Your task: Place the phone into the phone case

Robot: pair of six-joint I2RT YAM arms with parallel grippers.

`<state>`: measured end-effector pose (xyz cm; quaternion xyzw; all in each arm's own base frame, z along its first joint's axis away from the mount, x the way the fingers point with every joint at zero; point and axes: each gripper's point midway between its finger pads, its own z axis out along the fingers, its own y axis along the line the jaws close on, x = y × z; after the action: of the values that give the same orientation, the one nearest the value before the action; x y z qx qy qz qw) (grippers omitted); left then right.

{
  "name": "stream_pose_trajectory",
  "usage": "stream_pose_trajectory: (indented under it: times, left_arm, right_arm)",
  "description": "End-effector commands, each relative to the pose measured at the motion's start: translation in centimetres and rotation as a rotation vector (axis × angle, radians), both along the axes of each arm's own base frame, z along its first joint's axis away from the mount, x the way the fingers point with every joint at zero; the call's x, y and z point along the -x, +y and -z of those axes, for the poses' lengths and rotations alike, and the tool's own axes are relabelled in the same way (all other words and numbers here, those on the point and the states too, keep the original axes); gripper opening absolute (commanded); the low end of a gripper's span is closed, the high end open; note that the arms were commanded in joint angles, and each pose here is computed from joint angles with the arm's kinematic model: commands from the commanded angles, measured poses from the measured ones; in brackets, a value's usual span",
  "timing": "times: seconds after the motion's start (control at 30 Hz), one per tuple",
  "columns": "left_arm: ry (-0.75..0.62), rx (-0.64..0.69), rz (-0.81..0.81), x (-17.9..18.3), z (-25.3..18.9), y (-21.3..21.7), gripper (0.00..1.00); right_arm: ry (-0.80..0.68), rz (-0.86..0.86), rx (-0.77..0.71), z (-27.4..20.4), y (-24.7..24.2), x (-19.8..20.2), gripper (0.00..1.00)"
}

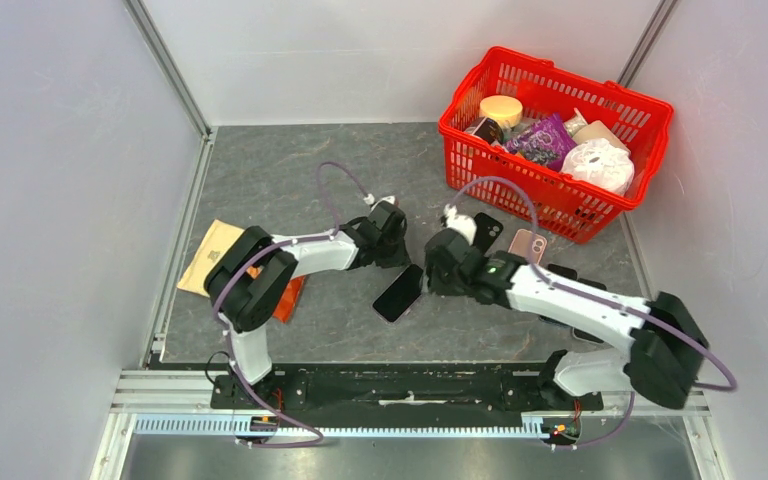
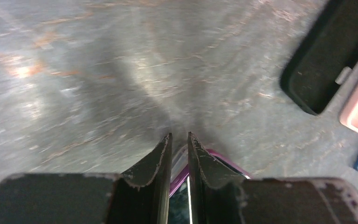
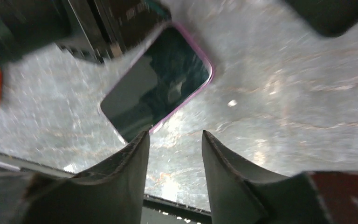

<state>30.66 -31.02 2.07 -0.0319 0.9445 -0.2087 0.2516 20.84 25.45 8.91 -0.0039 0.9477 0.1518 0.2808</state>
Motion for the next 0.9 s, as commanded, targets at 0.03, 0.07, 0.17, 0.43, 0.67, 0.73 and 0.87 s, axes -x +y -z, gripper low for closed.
stream_pose_trajectory:
  times: [0.03,0.07,0.17,0.43,0.67,0.73,0.87]
  left_arm:
    - [0.07,0.093,0.264,3.2,0.5,-4.4,0.25]
    - [0.069,0.104,0.28,3.4,0.3,-4.8,0.25]
    - [0.03,0.132,0.279,3.2,-1.5,-4.9,0.31]
    - [-0.105,0.019,0.088,0.6,-7.5,-0.6,0.49]
    - [-0.065,0.025,0.055,4.8,-6.9,3.2,0.5]
    - [-0.032,0.043,0.08,6.6,-6.4,3.7,0.5]
    - [0.009,0.068,0.111,9.7,-5.5,4.3,0.5]
  right_arm:
    - [-0.094,0.095,0.059,-2.5,-5.1,-2.9,0.58]
    - [-0.09,0.094,0.061,-2.3,-5.5,-3.0,0.6]
    - [-0.09,0.08,0.036,-1.7,-5.5,-3.2,0.67]
    - [-0.066,-0.017,-0.077,0.0,-3.2,-2.5,0.75]
    - [-0.047,-0.059,-0.074,1.8,-1.8,-3.3,0.75]
    - [-0.046,-0.067,-0.066,2.3,-1.5,-3.6,0.74]
    - [-0.038,-0.087,-0.052,3.2,-1.0,-4.0,0.74]
